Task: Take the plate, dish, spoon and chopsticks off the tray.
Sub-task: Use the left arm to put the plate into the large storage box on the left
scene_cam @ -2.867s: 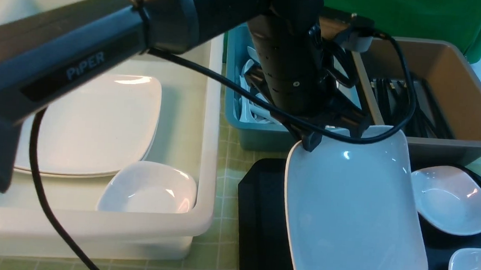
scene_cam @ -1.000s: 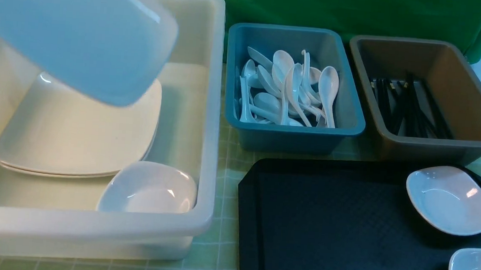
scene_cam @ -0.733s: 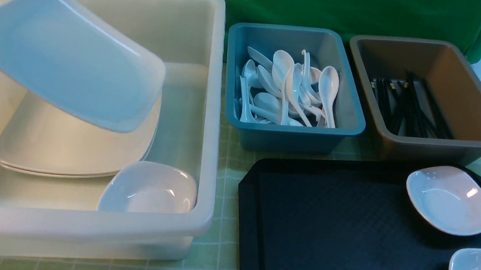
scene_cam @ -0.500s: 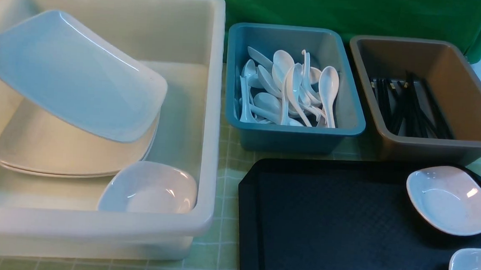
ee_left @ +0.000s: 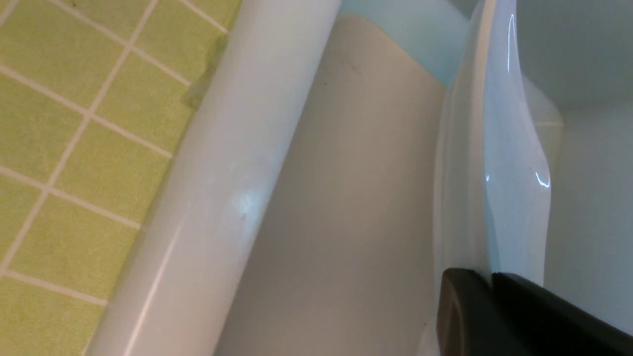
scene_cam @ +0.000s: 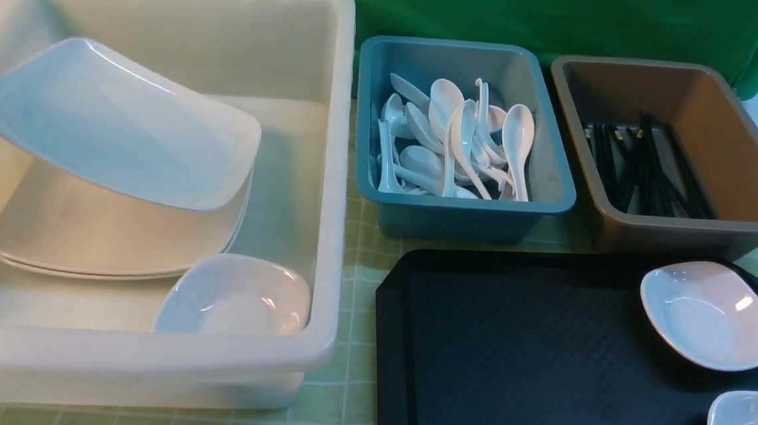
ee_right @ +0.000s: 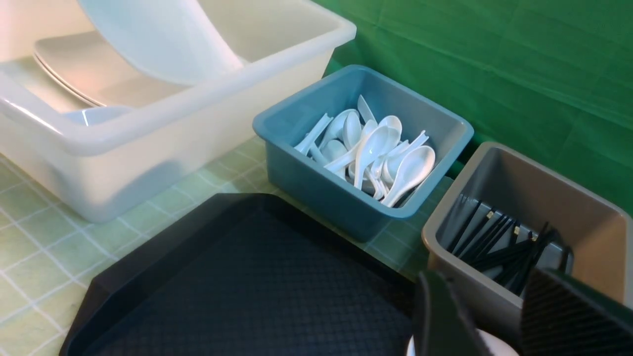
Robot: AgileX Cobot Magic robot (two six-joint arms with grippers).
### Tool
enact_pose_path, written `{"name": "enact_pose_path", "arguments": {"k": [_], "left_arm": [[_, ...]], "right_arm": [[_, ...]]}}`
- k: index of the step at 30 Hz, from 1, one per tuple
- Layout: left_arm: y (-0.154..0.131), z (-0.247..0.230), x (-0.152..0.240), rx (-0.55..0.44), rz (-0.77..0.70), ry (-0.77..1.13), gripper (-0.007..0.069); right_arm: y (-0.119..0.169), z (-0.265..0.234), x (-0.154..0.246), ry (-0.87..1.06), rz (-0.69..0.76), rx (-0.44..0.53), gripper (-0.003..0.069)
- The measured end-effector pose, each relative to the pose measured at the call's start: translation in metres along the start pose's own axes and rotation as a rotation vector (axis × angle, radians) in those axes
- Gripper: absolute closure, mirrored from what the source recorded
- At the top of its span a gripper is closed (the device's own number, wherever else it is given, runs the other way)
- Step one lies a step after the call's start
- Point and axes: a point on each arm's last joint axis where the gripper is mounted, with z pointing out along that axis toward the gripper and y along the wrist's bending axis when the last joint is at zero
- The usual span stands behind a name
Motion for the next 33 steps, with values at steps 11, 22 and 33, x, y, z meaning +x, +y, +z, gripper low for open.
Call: {"name": "enact_pose_path", "arguments": {"k": [11,22,33], "left_arm": [[0.0076,0.0003,0.0051,-0.078,0.058,0.06,0.0618],[0.0081,0.0004,0.0082,-0.08,0.061,0.096,0.062],[0.0081,0.0002,0.0099,-0.077,0.119,0.116,0.0535]], "right_arm": [[0.0,0.0,0.0,0.0,0.001,0.0,0.042],[0.0,0.0,0.0,0.0,0.001,0.0,0.042],[0.0007,-0.0001,-0.003,-0.033,0.001,-0.008,0.0419]]}}
